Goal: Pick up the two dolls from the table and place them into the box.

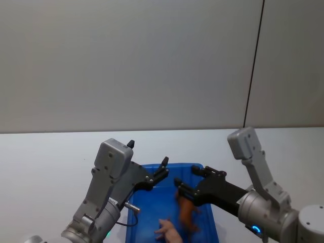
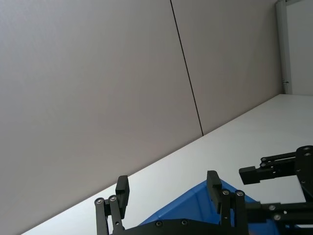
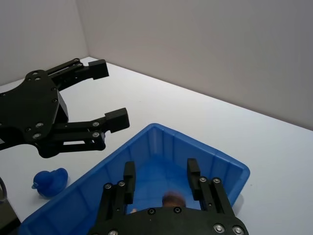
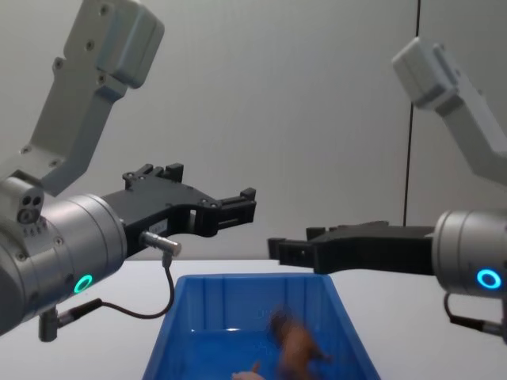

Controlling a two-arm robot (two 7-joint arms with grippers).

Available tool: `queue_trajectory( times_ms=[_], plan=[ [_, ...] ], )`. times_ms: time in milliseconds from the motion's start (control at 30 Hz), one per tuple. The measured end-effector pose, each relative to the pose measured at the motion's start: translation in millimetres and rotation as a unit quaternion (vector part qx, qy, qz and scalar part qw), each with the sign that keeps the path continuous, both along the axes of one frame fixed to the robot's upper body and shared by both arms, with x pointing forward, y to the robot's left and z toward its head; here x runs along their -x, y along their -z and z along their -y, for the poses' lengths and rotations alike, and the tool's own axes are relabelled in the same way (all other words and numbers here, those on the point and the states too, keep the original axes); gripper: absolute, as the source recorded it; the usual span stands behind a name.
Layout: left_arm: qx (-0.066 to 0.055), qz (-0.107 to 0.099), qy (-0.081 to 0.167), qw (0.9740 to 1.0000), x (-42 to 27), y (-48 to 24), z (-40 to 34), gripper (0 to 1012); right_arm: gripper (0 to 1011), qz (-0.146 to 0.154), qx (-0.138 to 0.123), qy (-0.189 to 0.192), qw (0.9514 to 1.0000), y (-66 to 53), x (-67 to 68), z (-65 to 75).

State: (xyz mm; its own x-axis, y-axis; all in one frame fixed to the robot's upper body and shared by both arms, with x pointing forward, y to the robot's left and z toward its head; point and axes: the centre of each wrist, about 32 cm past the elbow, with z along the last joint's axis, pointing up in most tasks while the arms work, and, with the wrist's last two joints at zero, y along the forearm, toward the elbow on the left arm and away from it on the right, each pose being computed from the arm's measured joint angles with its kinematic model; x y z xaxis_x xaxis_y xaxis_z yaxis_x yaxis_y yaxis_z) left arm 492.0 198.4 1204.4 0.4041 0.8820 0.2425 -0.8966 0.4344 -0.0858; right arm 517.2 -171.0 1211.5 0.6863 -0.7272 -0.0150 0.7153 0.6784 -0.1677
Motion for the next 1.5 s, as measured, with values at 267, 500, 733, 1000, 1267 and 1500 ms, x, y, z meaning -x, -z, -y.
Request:
queue_trajectory(
  times_ms=[267, 500, 733, 1000, 1267, 1500],
  plan=[
    [0.000, 0.000, 0.000, 1.0000, 0.0, 0.0, 0.0, 1001, 825, -0.001, 0.001, -0.014, 0.9999, -0.8, -3.7, 0.2],
    [0.000, 0.000, 0.000, 1.0000, 0.0, 0.0, 0.0, 1001, 1000, 0.012, 0.004, -0.009, 0.9999, 0.0, 1.4, 15.6],
    [0.000, 0.000, 0.000, 1.0000, 0.0, 0.0, 0.0, 1001, 1001, 0.022, 0.007, 0.003, 0.9997, 4.6, 11.1, 36.1],
    [0.000, 0.000, 0.000, 1.0000, 0.2, 0.1, -0.1, 1001, 1001, 0.030, 0.011, 0.018, 0.9993, 11.5, 22.6, 57.1],
    [-0.006, -0.005, -0.009, 0.9999, 6.4, 0.1, -4.5, 1001, 1001, 0.035, 0.013, 0.025, 0.9990, 13.6, 28.0, 66.6],
    [-0.010, -0.023, -0.034, 0.9991, 24.4, 1.7, -15.1, 1001, 1001, 0.037, 0.014, 0.028, 0.9988, 14.9, 30.8, 71.2]
  ],
)
